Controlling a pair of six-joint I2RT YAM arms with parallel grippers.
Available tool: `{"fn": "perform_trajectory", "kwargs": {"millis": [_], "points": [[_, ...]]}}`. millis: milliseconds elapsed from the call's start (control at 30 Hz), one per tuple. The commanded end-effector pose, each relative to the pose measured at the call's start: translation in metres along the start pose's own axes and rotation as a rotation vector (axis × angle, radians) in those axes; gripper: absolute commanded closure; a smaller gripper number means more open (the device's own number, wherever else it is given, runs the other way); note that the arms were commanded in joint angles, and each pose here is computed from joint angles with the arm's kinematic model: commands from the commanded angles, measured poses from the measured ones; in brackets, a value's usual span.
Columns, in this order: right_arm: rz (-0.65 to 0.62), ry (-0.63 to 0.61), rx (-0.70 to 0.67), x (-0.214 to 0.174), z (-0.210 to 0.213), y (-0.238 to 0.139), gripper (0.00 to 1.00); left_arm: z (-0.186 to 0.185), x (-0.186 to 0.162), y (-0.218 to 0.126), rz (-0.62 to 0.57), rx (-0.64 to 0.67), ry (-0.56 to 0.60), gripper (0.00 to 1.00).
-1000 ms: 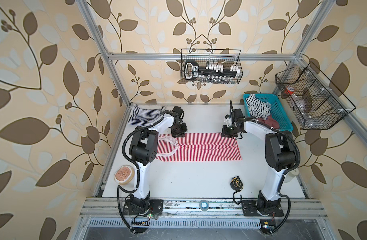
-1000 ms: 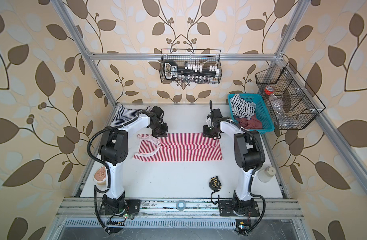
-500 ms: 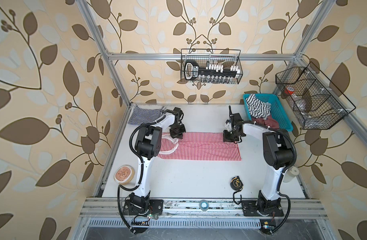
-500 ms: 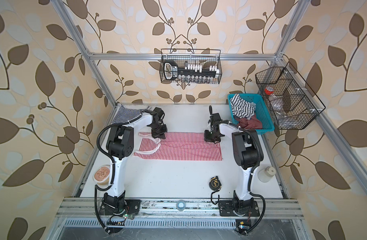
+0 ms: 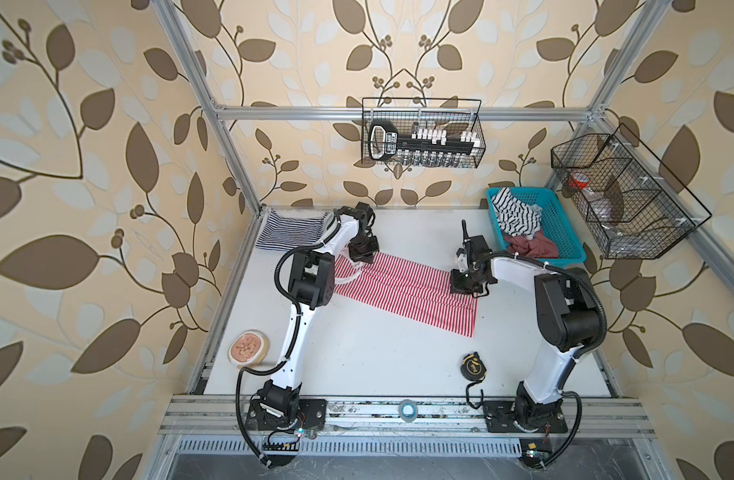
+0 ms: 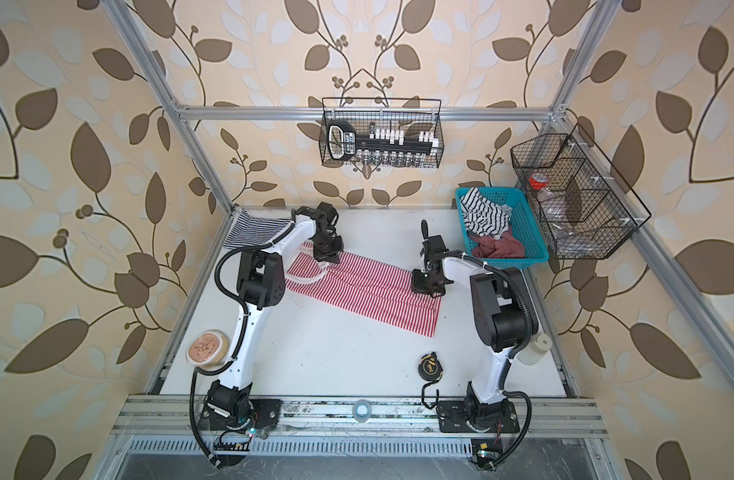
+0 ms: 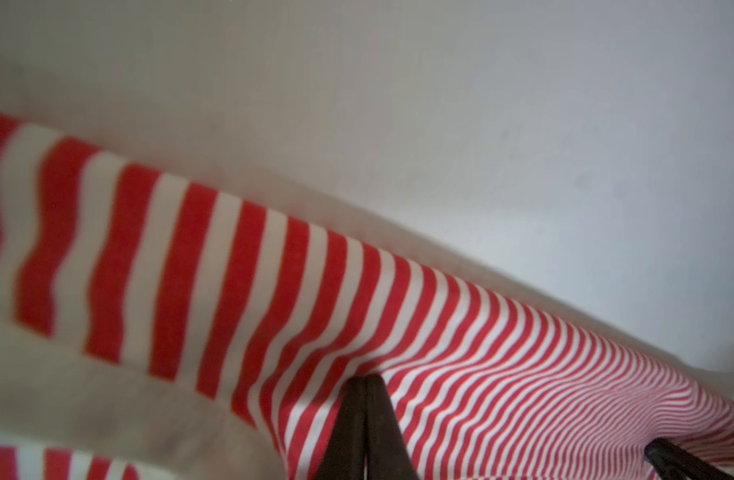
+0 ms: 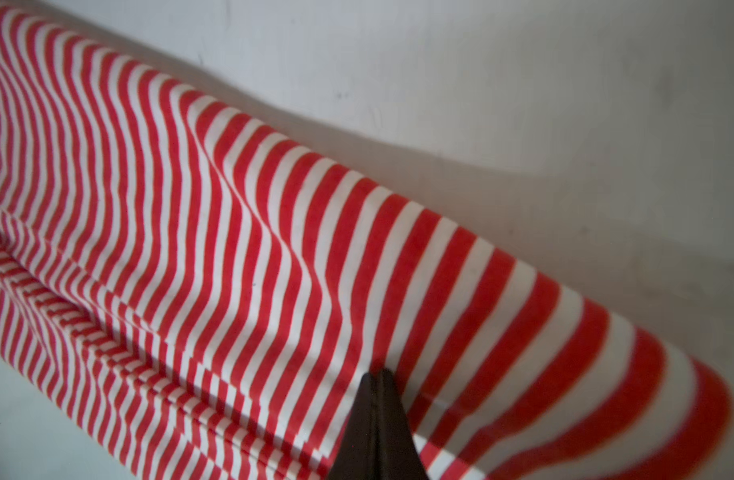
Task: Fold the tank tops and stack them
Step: 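Rotate the folded strip with both grippers so it lies lengthwise toward the robot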
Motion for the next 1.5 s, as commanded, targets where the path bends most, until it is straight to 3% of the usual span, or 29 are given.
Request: {"fn": "perform_trajectory", "kwargs": {"millis": [0, 533, 933, 1133, 1467], "points": [[0.158, 0.053, -0.015, -0.055, -0.004, 0.01, 0.99, 0.019, 0.0, 0.029, 0.05, 0.07, 0.016, 0.94], [0.232, 0.097, 0.095, -0.123, 0.048, 0.011, 0.98, -0.065, 0.032, 0.05, 0.017, -0.386, 0.006, 0.96], [0.291, 0.092, 0.177, -0.162, 0.102, 0.023, 0.92, -0.122, 0.045, 0.058, 0.015, -0.648, -0.025, 1.0], [0.303, 0.086, 0.237, -0.17, 0.129, 0.03, 0.91, -0.149, 0.036, 0.055, 0.029, -0.729, 0.001, 1.0], [0.296, 0.069, 0.284, -0.171, 0.152, 0.029, 0.88, -0.165, 0.016, 0.048, 0.063, -0.746, 0.062, 1.0]]}}
Point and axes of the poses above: each gripper's point midway between its finger pads, its own y axis out along the fingers, its own z axis along the line the jaws close on, x = y × z, the point moved 1 cm from there along -y, back along the fingers, and after that the axes turned 7 degrees about -y, right-handed, at the moved point
